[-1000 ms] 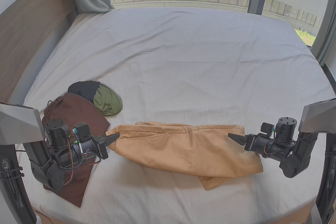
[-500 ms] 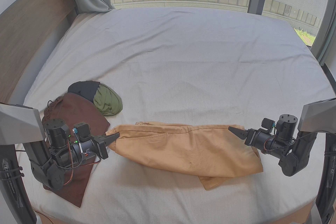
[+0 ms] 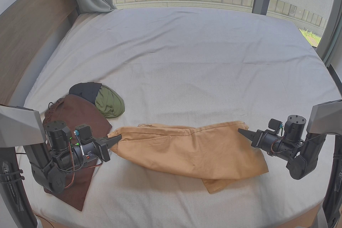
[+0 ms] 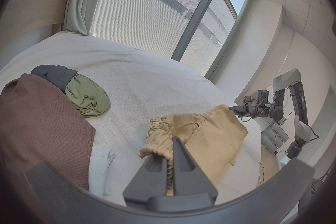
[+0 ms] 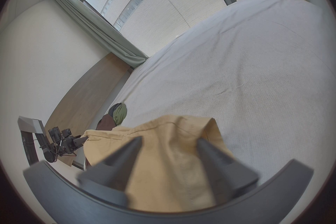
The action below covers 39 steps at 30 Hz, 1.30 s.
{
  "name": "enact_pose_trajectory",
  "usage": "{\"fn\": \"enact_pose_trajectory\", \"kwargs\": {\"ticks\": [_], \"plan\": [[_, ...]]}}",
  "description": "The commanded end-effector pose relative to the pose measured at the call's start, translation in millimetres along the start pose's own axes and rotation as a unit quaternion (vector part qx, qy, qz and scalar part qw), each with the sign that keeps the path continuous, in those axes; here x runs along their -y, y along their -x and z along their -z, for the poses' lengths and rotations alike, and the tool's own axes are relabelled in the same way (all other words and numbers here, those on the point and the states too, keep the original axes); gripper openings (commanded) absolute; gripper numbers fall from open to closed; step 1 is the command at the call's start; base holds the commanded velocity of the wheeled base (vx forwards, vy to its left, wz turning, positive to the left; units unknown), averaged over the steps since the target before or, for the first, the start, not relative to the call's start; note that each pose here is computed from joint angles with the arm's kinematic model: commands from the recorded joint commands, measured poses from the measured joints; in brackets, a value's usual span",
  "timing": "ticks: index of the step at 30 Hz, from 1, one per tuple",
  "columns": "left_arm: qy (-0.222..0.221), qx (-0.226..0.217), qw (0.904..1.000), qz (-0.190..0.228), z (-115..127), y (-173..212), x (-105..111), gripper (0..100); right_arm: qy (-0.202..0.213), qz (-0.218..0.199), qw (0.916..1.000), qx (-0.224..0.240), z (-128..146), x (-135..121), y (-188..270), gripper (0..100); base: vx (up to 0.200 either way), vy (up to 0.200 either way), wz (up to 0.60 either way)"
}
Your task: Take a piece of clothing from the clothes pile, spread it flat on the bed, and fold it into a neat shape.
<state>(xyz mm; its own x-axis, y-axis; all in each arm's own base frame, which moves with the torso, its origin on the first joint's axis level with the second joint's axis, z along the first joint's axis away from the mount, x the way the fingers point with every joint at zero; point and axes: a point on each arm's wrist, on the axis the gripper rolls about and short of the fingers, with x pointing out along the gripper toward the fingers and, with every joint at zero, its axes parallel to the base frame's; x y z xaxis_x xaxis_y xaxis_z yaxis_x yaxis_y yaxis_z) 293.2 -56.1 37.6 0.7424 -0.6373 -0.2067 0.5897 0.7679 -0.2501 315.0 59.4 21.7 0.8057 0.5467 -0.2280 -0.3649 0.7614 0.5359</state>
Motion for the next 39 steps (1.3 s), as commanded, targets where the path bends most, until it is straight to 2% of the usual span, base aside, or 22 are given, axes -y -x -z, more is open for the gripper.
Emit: {"fn": "enact_pose_trajectory", "kwargs": {"ticks": [1, 8, 16, 17, 19, 29, 30, 39], "plan": [[0.001, 0.0, 1.0, -0.001, 0, 0, 0, 0, 0.006, -0.005, 0.9999, 0.011, -8, -5, 6, 0, 0.0, 0.0, 0.0], [0.0, 0.002, 1.0, -0.002, -1, 0, -2, 0, 0.012, -0.013, 0.9998, 0.011, -11, -14, 17, 0, 0.0, 0.0, 0.0], [-0.001, 0.008, 0.9999, -0.008, -3, 1, -6, 0, 0.041, -0.018, 0.9962, -0.075, 27, -27, 37, 0, 0.0, 0.0, 0.0], [-0.002, 0.009, 0.9999, -0.01, -4, 1, -7, 0, 0.045, -0.014, 0.9933, -0.105, 41, -25, 39, 0, 0.0, 0.0, 0.0], [-0.001, 0.009, 0.9999, -0.01, -3, 1, -7, 0, 0.05, -0.009, 0.9902, -0.13, 53, -22, 41, 0, 0.0, 0.0, 0.0], [0.002, 0.007, 0.9998, -0.017, -2, 5, -11, 0, 0.051, 0.002, 0.9854, -0.162, 65, -19, 50, 0, 0.0, 0.0, 0.0], [0.003, 0.006, 0.9998, -0.017, -2, 5, -11, 0, 0.057, 0.003, 0.9849, -0.164, 66, -17, 49, 100, 0.0, 0.0, 0.0], [-0.005, -0.002, 0.9999, -0.016, 3, 4, -12, 0, 0.054, -0.038, 0.9893, -0.13, 49, -12, 34, 100, 0.0, 0.0, 0.0]]}}
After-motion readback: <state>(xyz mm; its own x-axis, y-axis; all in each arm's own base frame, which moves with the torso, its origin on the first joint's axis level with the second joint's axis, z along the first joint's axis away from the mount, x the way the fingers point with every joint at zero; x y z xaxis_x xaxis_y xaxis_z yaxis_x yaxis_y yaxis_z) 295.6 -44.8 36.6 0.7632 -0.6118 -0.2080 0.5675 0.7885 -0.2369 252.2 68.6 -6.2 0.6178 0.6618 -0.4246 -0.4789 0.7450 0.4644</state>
